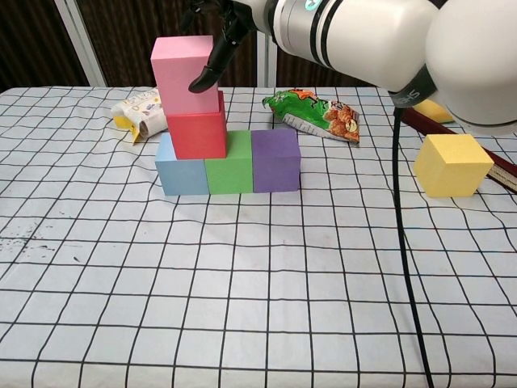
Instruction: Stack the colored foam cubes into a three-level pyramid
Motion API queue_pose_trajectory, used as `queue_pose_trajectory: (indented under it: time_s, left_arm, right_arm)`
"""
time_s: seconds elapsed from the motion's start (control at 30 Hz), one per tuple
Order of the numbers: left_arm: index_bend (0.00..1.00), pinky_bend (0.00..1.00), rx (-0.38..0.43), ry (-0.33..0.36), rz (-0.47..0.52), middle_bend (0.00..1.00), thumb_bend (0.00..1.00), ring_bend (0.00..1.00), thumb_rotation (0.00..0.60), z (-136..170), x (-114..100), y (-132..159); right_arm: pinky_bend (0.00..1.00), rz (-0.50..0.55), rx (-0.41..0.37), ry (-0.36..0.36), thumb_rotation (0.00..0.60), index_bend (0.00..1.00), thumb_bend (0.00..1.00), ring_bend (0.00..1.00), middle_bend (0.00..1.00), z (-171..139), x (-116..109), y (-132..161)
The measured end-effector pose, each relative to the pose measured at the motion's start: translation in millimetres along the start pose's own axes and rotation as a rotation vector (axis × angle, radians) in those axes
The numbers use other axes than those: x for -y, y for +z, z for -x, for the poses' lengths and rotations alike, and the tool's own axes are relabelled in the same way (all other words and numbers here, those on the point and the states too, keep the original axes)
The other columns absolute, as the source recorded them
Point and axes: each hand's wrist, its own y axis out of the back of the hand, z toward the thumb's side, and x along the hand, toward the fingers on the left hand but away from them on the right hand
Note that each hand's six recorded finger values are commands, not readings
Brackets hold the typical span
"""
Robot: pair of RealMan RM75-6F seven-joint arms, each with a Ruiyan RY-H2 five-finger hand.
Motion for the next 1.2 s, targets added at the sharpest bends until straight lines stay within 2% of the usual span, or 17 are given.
queue_pose_trajectory:
  time_s: [0.23, 0.57, 0.77, 0.97, 1.2]
  left_arm:
    - [0.11, 0.01, 0.010, 0.002, 0.001, 0.16, 0.00, 0.03, 0.600, 0, 0, 2]
    - [0.11, 0.01, 0.024, 0.004, -0.006, 0.16, 0.00, 0.03, 0.600, -1, 0, 5]
    - [0.11, 0.01, 0.029, 0.006, -0.007, 0.16, 0.00, 0.03, 0.600, -1, 1, 7]
    - [0.11, 0.01, 0.027, -0.004, -0.009, 0.16, 0.00, 0.03, 0.600, -1, 4, 7]
    - [0.11, 0.01, 0.038, -0.008, -0.018, 0.16, 0.00, 0.03, 0.600, -4, 7, 11]
  right_arm:
    - [0.00, 0.000, 0.005, -0.017, 0.600, 0.00, 0.01, 0.00, 0.34, 0, -1, -1]
    - [0.00, 0.021, 0.001, -0.061, 0.600, 0.00, 0.16, 0.00, 0.44, -1, -10, 0]
    - [0.00, 0.040, -0.013, -0.097, 0.600, 0.00, 0.18, 0.01, 0.46, -6, -21, -2]
    - [0.00, 0.042, 0.007, -0.116, 0.600, 0.00, 0.18, 0.01, 0.46, -23, -35, -29]
    - [0.00, 0.050, 0.075, -0.086, 0.600, 0.00, 0.18, 0.03, 0.48, -49, -40, -78]
